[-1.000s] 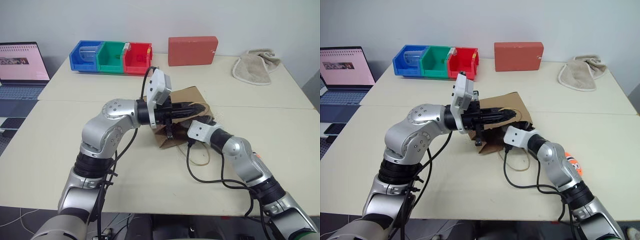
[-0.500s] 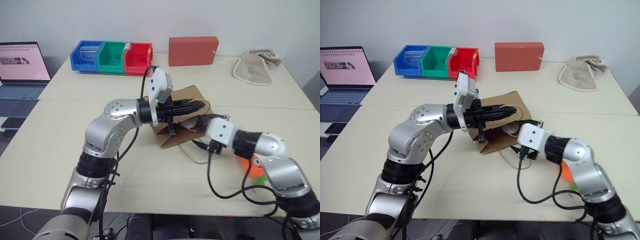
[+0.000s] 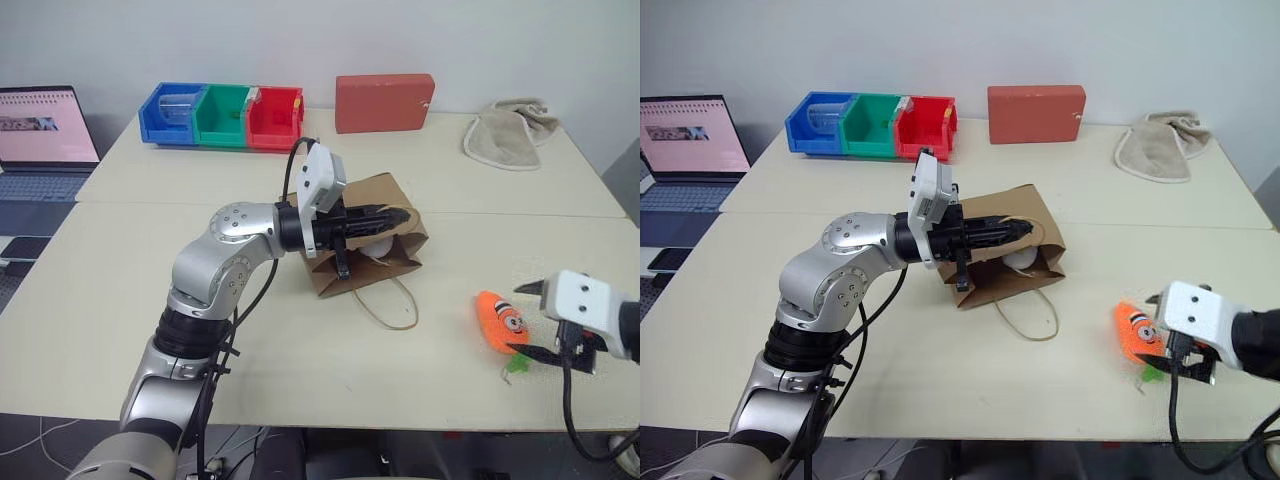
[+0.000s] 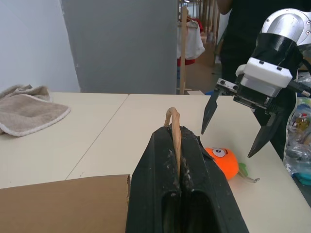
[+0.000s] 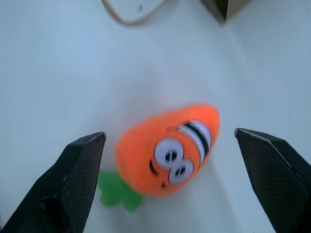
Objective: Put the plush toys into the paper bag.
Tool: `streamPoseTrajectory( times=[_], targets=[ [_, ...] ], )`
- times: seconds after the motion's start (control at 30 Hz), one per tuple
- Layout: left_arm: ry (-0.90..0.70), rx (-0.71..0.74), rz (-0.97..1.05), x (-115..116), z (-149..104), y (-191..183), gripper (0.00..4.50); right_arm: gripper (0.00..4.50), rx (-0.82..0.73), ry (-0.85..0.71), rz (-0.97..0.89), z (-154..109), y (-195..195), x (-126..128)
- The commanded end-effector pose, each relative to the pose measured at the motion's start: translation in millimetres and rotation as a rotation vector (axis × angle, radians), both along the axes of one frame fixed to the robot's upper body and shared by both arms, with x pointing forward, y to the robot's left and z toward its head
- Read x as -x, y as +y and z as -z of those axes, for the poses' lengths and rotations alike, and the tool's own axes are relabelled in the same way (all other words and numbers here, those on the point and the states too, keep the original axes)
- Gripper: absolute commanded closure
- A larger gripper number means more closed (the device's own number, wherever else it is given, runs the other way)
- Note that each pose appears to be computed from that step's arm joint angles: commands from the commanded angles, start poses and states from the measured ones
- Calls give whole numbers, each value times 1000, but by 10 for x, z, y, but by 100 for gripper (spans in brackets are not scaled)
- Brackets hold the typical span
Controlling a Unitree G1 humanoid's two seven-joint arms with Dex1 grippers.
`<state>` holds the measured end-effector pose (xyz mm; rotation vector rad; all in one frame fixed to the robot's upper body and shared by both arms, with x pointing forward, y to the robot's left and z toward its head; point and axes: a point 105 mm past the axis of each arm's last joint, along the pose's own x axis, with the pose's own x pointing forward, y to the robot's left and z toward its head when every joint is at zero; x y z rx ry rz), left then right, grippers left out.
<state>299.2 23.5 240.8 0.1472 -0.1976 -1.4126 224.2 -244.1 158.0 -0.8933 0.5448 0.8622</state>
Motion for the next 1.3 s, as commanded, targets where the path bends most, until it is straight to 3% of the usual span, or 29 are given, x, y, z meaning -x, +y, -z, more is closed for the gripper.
streamPoseTrajectory(
  times=[0.03, 0.2, 0.27, 0.47, 0.67, 1.0, 1.3],
  targets=[
    [-49, 12, 17, 60, -79, -13, 450, 5, 20, -24, 29, 8, -51, -39],
    [-51, 6, 15, 70, -73, -1, 450, 5, 17, -39, 111, 218, -158, -202],
    [-52, 2, 13, 69, -68, 0, 450, 41, 21, -38, 108, 282, -156, -238],
    [-56, -3, 5, 61, -68, 14, 450, 238, -39, -17, 102, 343, -91, -270],
    [-56, -4, 2, 54, -68, 26, 450, 449, -118, -37, 67, 217, 56, -281],
    [-54, 10, 10, 44, -119, 10, 450, 449, -278, -51, -216, -73, 984, -195],
    [-38, 38, 25, 82, -190, 6, 450, 449, -309, -202, -235, 76, 1531, -653]
  ],
)
